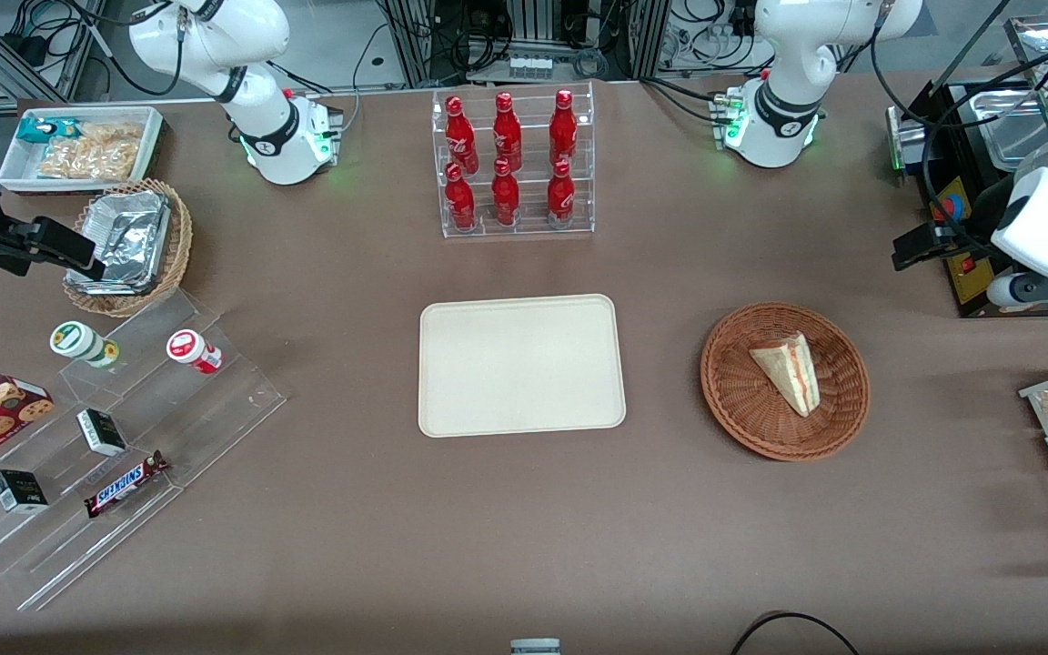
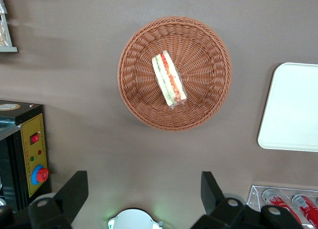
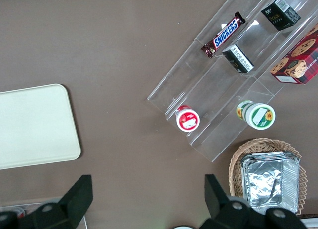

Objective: Place sandwich from basket to tray
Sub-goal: 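Move the left gripper over the wicker basket above the sandwich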

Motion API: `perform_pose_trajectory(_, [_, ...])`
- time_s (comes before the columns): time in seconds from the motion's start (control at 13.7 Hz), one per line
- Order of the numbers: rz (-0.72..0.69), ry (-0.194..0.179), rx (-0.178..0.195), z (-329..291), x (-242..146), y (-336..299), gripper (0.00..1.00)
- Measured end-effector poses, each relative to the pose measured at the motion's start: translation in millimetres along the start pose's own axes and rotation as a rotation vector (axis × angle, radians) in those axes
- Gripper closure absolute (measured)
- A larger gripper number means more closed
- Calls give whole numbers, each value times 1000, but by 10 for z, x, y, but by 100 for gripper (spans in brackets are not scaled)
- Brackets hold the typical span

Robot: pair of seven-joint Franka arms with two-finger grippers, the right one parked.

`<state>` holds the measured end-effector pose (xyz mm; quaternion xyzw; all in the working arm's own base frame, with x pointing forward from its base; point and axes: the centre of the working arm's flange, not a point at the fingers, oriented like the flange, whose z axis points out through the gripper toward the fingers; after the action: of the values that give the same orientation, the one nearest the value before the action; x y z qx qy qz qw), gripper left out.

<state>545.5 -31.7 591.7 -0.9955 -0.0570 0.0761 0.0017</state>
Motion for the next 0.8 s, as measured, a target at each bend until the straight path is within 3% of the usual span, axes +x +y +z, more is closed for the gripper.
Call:
perform_pose_trajectory(0.29, [14,-13,17,80,30,54,0])
perform_pose_trajectory(0.59, [14,-78,33,509,220,83,0])
perform_pose_trajectory(0.8, [23,-76,34,983,358,146,0])
